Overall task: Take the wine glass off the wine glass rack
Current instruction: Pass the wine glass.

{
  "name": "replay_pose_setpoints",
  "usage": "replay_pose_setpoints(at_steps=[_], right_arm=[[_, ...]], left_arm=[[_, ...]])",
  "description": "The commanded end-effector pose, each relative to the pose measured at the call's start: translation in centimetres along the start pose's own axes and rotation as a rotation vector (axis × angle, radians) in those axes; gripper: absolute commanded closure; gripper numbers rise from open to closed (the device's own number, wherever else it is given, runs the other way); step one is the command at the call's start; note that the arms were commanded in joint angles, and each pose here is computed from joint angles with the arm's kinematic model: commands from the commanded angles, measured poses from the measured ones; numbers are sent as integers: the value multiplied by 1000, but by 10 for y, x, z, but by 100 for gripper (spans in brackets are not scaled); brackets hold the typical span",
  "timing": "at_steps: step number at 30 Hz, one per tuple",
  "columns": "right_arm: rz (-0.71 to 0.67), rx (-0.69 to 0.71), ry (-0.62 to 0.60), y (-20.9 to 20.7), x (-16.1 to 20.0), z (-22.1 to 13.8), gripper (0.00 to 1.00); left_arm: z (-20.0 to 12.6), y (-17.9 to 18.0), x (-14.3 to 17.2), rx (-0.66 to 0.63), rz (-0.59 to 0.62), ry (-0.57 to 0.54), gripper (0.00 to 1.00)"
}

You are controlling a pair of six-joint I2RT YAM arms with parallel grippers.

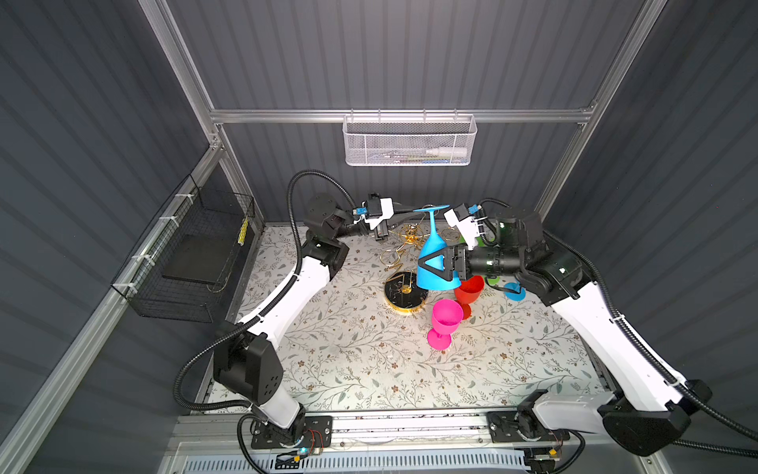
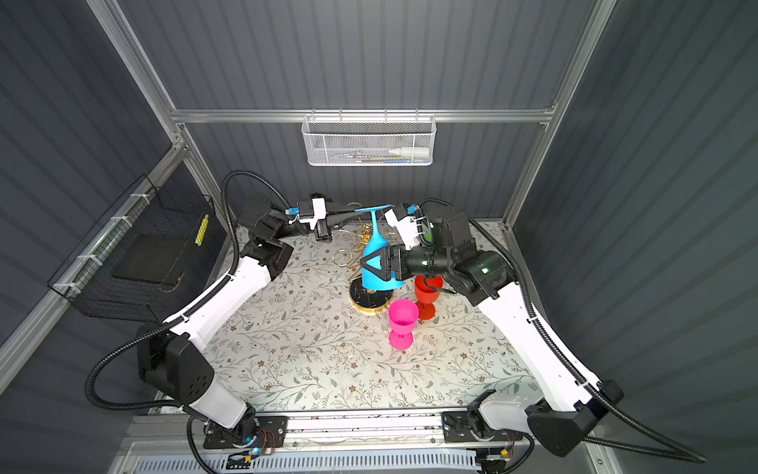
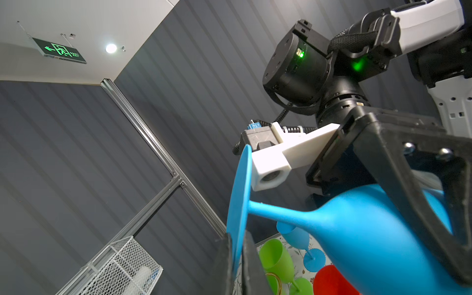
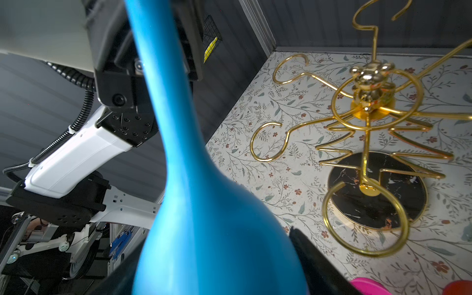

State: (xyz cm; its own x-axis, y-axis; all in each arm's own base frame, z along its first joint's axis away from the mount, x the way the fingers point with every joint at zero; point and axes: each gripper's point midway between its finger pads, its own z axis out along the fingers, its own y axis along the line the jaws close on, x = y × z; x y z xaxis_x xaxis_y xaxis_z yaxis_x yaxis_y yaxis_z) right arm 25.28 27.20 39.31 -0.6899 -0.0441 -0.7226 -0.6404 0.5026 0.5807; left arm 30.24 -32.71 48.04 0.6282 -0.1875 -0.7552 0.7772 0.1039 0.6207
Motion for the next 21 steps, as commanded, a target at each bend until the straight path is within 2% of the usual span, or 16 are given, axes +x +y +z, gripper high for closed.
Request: replay_pose_setpoints(at_steps=[1, 5, 7, 9, 15, 21], right_arm=[[-10, -19, 4, 1, -1, 5, 65], [-9, -22, 2, 2, -1, 5, 64], [-7, -23, 0, 2, -2, 5, 60], [-8, -20, -7, 2, -3, 4, 52], [-15, -23, -51, 5, -8, -4, 28], [-4, -33, -144, 6, -22, -25, 12]], left_arm=[[7, 0, -15, 17, 27, -37, 92], [7, 0, -16, 21, 31, -40, 92], [7, -1, -16, 20, 29, -39, 95], [7, -1, -16, 19, 31, -38, 100], [4, -1, -17, -13, 6, -24, 100], [-4, -4, -12, -72, -51, 25, 100]])
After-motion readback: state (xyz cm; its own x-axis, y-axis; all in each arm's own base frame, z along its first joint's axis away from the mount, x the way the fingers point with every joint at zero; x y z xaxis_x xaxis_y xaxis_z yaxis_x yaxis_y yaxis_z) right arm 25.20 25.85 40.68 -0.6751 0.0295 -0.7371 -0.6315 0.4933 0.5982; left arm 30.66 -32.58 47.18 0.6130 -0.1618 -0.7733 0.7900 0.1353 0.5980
